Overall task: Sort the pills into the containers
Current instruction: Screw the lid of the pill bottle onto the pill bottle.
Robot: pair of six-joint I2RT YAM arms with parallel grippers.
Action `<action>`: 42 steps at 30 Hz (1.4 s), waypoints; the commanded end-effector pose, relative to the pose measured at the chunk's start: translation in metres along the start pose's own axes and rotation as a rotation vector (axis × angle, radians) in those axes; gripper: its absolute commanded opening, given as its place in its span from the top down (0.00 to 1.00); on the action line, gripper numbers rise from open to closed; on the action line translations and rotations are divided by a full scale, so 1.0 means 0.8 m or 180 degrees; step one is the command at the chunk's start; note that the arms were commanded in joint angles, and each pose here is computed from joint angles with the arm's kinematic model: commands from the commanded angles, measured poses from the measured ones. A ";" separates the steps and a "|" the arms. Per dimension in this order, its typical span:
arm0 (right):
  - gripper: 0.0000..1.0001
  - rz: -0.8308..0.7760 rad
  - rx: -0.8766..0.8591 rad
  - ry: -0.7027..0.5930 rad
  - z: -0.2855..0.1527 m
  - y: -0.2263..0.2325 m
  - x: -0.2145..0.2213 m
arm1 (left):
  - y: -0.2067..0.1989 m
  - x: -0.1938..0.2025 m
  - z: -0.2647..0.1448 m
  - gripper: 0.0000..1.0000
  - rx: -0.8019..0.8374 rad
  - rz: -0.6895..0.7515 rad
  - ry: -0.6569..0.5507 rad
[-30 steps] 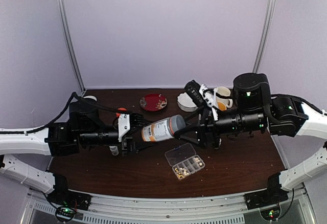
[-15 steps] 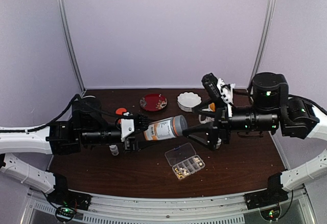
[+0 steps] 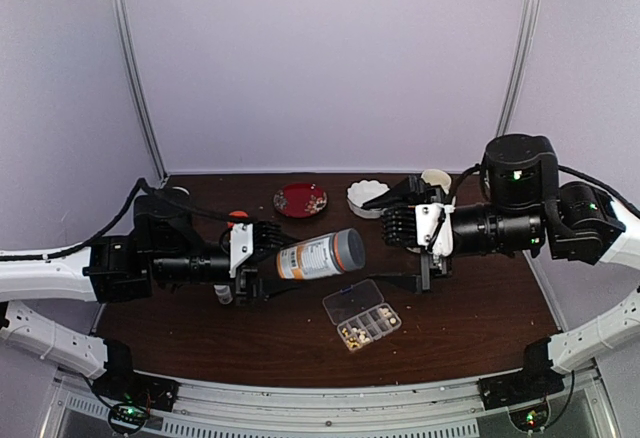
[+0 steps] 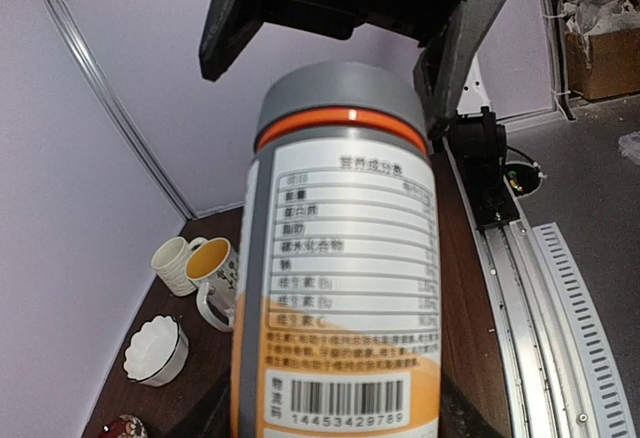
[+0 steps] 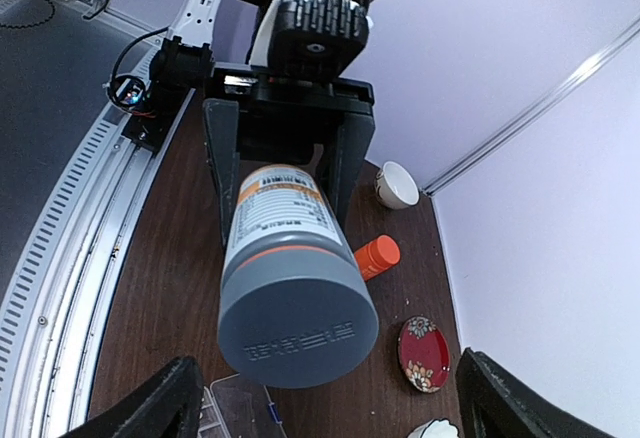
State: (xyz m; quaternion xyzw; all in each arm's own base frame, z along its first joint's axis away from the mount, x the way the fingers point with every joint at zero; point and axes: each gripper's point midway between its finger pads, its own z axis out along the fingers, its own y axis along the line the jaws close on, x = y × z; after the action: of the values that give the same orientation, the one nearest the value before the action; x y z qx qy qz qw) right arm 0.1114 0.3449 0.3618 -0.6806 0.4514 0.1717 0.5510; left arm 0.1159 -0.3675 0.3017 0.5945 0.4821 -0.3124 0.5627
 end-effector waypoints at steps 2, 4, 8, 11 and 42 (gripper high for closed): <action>0.13 -0.0275 -0.0139 -0.0263 -0.011 0.007 -0.027 | 0.006 -0.035 -0.007 1.00 -0.0008 -0.0072 -0.0269; 0.15 -0.0276 -0.0152 -0.0264 -0.012 0.008 -0.027 | 0.006 -0.036 -0.007 1.00 -0.0004 -0.0080 -0.0279; 0.18 -0.0285 -0.0177 -0.0257 -0.011 0.011 -0.026 | 0.005 -0.036 -0.005 1.00 0.0019 -0.0104 -0.0284; 0.18 -0.0291 -0.0187 -0.0251 -0.009 0.011 -0.025 | 0.004 -0.037 -0.004 1.00 0.0039 -0.0118 -0.0283; 0.54 -0.0221 -0.0325 -0.0330 0.020 0.024 -0.029 | -0.010 -0.030 0.006 1.00 0.0243 -0.0165 -0.0265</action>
State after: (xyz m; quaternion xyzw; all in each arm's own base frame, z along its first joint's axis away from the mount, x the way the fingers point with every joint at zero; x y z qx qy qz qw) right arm 0.0925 0.3651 0.3492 -0.7223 0.3991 0.1945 0.5302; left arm 0.1054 -0.3740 0.2926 0.6006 0.4861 -0.3490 0.5303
